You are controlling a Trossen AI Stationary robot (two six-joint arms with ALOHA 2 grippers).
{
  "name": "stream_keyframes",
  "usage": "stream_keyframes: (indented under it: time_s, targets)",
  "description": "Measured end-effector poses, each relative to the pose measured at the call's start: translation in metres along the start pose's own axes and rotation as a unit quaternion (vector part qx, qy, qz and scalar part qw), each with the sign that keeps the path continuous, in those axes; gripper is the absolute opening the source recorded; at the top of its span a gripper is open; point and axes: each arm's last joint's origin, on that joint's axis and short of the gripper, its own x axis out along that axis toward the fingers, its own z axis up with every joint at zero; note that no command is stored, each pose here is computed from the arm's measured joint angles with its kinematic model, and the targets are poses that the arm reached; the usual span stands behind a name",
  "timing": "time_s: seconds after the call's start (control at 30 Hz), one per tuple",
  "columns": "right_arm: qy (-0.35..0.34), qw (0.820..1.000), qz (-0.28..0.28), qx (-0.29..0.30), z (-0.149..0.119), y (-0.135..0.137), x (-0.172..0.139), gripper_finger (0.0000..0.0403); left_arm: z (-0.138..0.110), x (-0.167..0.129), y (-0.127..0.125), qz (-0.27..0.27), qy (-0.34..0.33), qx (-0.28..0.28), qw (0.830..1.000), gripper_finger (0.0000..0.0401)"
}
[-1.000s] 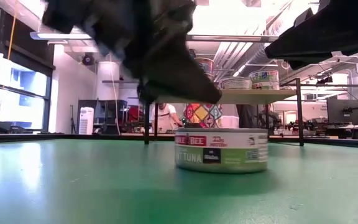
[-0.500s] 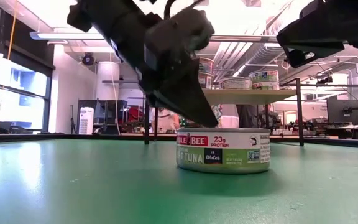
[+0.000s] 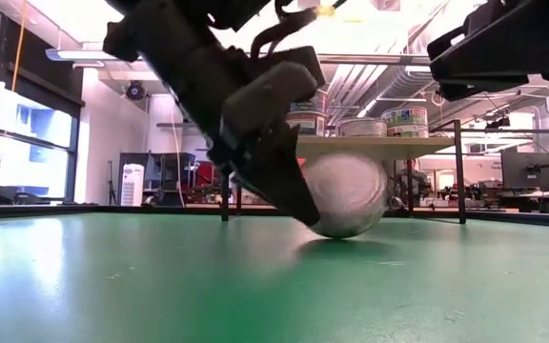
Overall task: Stack canned seafood by type on shelf
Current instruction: Stack the green tuna can on top of the bottom left green tuna can on the shelf
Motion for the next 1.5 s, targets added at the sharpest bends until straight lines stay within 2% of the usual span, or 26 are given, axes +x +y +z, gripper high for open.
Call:
stream_keyframes:
  time_s: [0.1, 0.17, 0.27, 0.37, 0.43, 0.53, 0.67, 0.77, 0.9, 1.03, 1.2, 1.37, 1.5]
  targets:
    - [0.003, 1.000, -0.002, -0.013, -0.001, 0.000, 0.000, 0.0060, -0.001, 0.001, 0.000, 0.008, -0.002, 0.004, 1.000, 0.0000]
    - [0.029, 0.999, -0.014, -0.024, -0.002, -0.003, 0.000, 0.0091, 0.000, 0.000, -0.001, 0.008, -0.007, 0.003, 1.000, 0.0000]
    - [0.093, 0.991, -0.086, -0.044, 0.003, -0.012, -0.002, 0.0145, -0.001, -0.001, -0.002, 0.008, -0.007, 0.000, 1.000, 0.0000]
    - [0.164, 0.969, -0.175, -0.064, 0.007, -0.030, -0.004, 0.0194, 0.000, -0.003, -0.004, 0.023, -0.019, -0.002, 1.000, 0.0000]
    - [0.201, 0.957, -0.196, -0.068, 0.005, -0.043, -0.003, 0.0214, 0.005, -0.008, -0.002, 0.041, -0.039, -0.007, 0.998, 0.0000]
    - [0.222, 0.957, -0.182, -0.037, 0.002, -0.061, 0.002, 0.0223, 0.022, -0.010, 0.010, 0.051, -0.078, -0.012, 0.996, 0.0000]
    - [0.225, 0.962, -0.152, 0.023, -0.006, -0.069, 0.004, 0.0224, 0.039, 0.001, 0.044, 0.080, -0.102, -0.007, 0.992, 0.0000]
    - [0.214, 0.964, -0.155, 0.038, -0.011, -0.060, 0.002, 0.0224, 0.045, 0.011, 0.071, 0.099, -0.094, -0.010, 0.991, 0.0000]
    - [0.189, 0.968, -0.160, 0.044, -0.011, -0.041, -0.003, 0.0224, 0.043, 0.025, 0.091, 0.072, -0.067, -0.015, 0.995, 0.0000]
    - [0.169, 0.972, -0.157, 0.054, -0.011, -0.021, -0.009, 0.0224, 0.039, 0.029, 0.080, 0.026, -0.055, 0.000, 0.998, 0.0000]
    - [0.150, 0.975, -0.149, 0.072, -0.012, -0.003, -0.016, 0.0224, 0.030, 0.022, 0.046, -0.042, -0.045, 0.017, 0.998, 0.0000]
    - [0.123, 0.977, -0.158, 0.072, -0.010, 0.005, -0.020, 0.0224, 0.025, 0.009, 0.018, -0.079, -0.056, 0.025, 0.995, 0.0000]
    - [0.112, 0.978, -0.162, 0.068, -0.008, 0.006, -0.020, 0.0224, 0.027, 0.003, 0.009, -0.086, -0.079, 0.026, 0.993, 0.0000]
